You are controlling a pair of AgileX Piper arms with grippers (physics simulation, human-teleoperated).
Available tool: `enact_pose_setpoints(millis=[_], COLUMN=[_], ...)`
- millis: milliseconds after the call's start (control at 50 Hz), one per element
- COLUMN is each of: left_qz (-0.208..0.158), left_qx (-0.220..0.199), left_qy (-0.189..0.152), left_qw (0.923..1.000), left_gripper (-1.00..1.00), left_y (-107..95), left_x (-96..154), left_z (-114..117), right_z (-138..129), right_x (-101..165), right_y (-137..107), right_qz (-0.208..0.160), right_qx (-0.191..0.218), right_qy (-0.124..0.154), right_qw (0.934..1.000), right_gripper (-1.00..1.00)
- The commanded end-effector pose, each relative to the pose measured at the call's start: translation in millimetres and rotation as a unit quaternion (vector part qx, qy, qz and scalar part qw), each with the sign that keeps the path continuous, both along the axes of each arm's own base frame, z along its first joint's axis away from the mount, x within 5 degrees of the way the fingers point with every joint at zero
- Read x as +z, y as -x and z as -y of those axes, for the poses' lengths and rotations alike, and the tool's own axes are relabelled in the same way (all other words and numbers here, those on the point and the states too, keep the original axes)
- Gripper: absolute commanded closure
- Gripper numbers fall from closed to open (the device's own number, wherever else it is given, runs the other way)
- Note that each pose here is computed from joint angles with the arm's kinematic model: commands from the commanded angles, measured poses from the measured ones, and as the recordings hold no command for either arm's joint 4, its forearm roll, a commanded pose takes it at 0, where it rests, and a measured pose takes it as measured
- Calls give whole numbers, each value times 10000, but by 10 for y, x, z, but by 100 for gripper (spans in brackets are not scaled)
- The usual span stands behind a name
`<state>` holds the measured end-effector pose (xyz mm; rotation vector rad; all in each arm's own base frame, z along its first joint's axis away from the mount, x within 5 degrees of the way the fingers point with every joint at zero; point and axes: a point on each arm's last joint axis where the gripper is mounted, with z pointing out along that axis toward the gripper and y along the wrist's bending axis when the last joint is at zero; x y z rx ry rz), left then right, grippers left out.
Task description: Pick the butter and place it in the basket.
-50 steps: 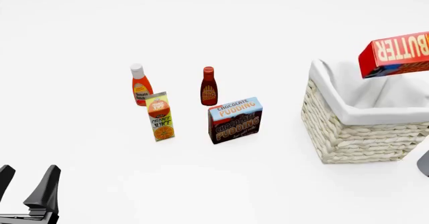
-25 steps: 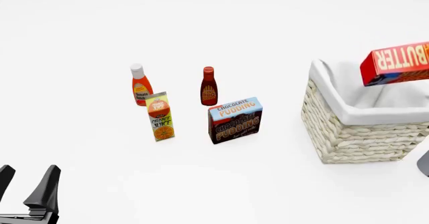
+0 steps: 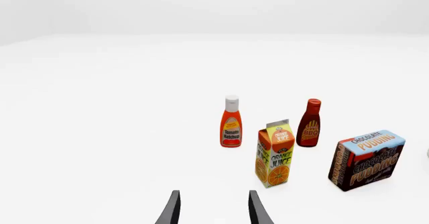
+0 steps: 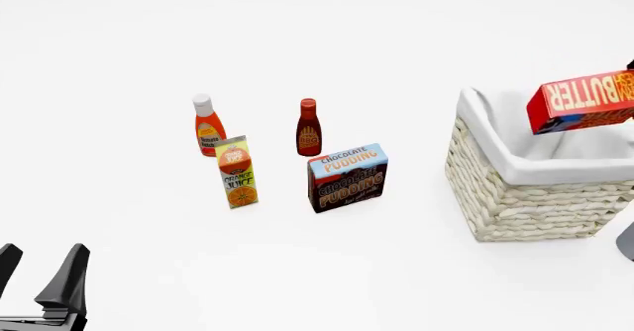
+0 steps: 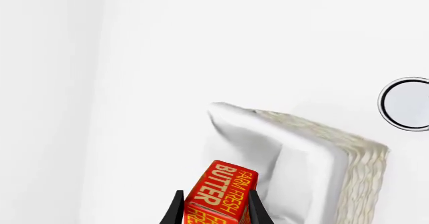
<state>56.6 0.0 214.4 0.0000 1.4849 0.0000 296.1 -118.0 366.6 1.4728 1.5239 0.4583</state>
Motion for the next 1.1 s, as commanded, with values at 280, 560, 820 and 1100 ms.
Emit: enact_pose_setpoints(millis=[280,560,820,1100], left_qz=[0,0,0,0], left_qx=[0,0,0,0], left_qy=[0,0,0,0], left_qw=[10000,10000,10000,10000], left_gripper=[-100,-100,-100,-100], left_y=[0,0,0,0], left_x=[0,0,0,0], left_z=[0,0,0,0], right_z=[105,126,127,161], right_x=[-83,-157,-187,-282], right_y=[-87,-131,-172,-228], right_qz=[78,18,-3,-60], right_qx=[-132,-126,-99,-114], right_qy=[-117,-123,-122,-145], right_qw=[9998,9998,9999,9998], right_gripper=[100,100,100,100])
